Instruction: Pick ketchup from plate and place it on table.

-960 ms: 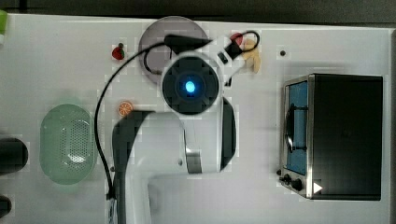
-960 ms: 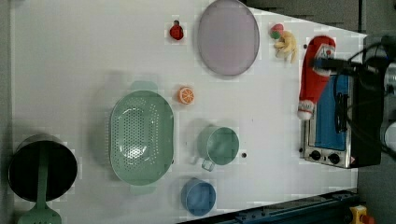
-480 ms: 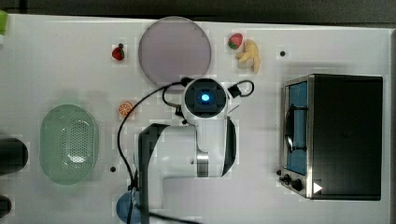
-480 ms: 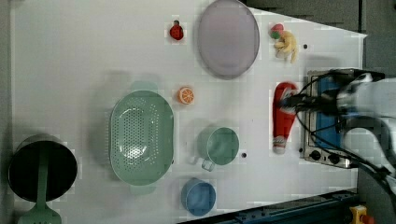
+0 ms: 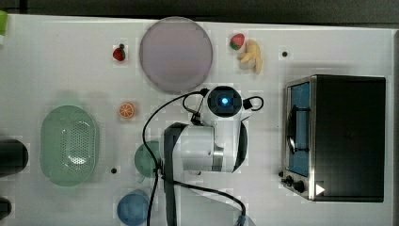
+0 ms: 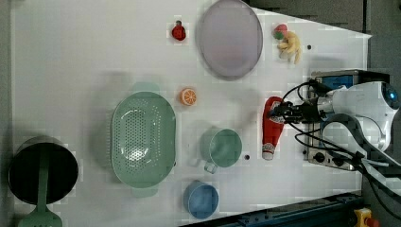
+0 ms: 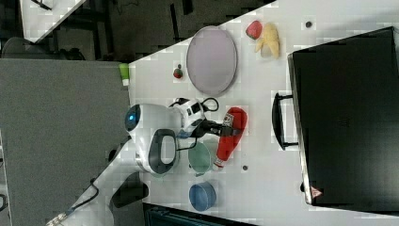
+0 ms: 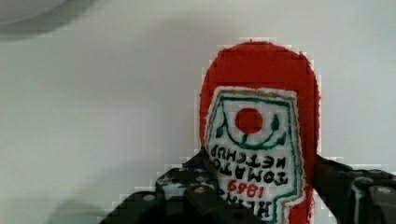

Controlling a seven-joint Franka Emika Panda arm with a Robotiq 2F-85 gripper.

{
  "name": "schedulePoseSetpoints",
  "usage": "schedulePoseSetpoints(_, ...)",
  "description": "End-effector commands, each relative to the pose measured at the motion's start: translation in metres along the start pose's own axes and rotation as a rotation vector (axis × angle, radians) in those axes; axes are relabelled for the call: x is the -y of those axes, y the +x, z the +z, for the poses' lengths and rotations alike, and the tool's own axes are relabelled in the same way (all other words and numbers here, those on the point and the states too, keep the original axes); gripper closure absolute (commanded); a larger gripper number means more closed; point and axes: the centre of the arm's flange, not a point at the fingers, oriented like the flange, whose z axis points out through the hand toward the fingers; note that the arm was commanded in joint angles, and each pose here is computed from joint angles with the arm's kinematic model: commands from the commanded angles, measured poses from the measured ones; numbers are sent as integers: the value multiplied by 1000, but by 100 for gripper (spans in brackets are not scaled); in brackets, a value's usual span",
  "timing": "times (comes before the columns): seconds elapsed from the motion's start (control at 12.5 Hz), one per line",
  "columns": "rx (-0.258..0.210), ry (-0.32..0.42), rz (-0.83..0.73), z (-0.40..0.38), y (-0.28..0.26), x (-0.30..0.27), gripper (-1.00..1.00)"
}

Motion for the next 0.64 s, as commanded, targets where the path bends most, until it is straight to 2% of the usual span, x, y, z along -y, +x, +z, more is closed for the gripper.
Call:
schedulePoseSetpoints(0.08,-63,23,40,-7,5,2,-96)
schedulePoseSetpoints(0.16,-97,33,39,-12,9,3,-100)
schedulePoseSetpoints(0.4,-129,44,65,-34,9,2,-100)
schedulePoseSetpoints(0.48,-152,53,107,-51,10,0,-100)
schedulePoseSetpoints(0.64,-166,72,278,-88,7,-5,-100)
